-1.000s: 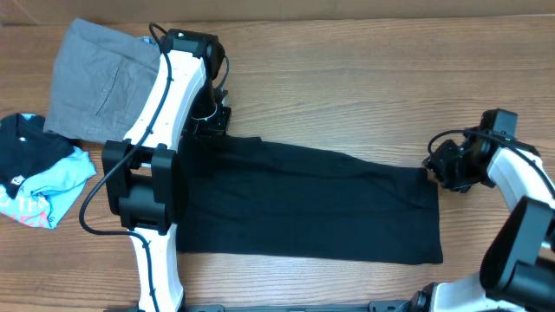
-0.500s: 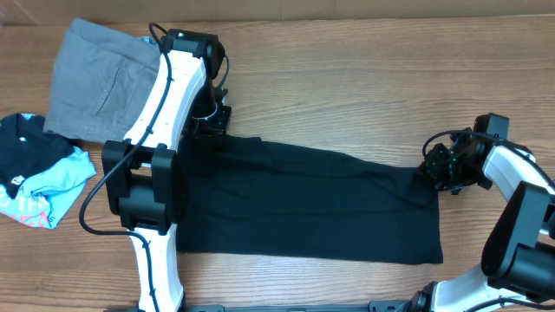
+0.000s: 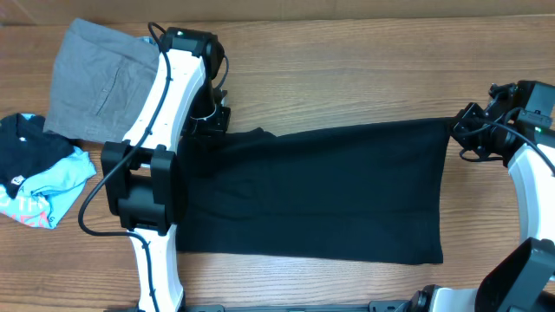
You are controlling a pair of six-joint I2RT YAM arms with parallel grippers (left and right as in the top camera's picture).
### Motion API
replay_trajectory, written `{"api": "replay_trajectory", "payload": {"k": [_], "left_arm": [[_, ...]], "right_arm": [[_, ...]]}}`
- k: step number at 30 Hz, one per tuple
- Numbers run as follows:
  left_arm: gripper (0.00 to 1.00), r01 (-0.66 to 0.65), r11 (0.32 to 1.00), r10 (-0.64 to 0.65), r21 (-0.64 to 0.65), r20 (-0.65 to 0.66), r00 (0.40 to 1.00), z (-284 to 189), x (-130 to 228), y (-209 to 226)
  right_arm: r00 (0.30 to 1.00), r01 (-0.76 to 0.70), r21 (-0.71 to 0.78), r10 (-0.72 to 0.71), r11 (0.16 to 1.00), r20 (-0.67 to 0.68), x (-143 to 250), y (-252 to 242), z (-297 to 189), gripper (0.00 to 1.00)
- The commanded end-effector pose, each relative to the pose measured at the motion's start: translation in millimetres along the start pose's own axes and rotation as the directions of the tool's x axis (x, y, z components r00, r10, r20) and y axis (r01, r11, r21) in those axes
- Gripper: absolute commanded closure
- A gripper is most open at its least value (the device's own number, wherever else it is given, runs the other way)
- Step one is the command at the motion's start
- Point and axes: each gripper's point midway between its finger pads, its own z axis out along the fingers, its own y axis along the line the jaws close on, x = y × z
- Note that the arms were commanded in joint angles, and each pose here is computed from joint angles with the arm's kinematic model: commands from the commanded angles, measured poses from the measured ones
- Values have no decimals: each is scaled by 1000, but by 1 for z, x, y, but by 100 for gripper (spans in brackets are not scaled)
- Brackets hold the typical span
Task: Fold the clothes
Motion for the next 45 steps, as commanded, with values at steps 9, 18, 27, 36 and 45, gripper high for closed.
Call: {"api": "replay_trajectory", "payload": {"k": [9, 18, 27, 36, 45], "left_arm": [[96, 1, 1000, -1, -4, 74, 997, -34, 50, 0], [96, -23, 999, 17, -34, -168, 986, 35, 91, -8], [96, -33, 998, 18, -52, -270, 963, 60, 114, -5], [61, -33, 998, 18, -51, -263, 965, 61, 112, -5], [44, -26, 999, 22, -28, -136, 990, 39, 90, -11]], "right_arm": [[988, -78, 97, 90, 992, -122, 37, -15, -20, 96], [936, -153, 591, 308, 792, -171, 93, -96, -61, 96], [898, -121, 636, 357, 762, -257, 129, -110, -61, 96], [866, -115, 645, 394, 756, -308, 149, -112, -62, 16], [884, -281, 523, 429, 805, -185, 113, -110, -39, 4]]}}
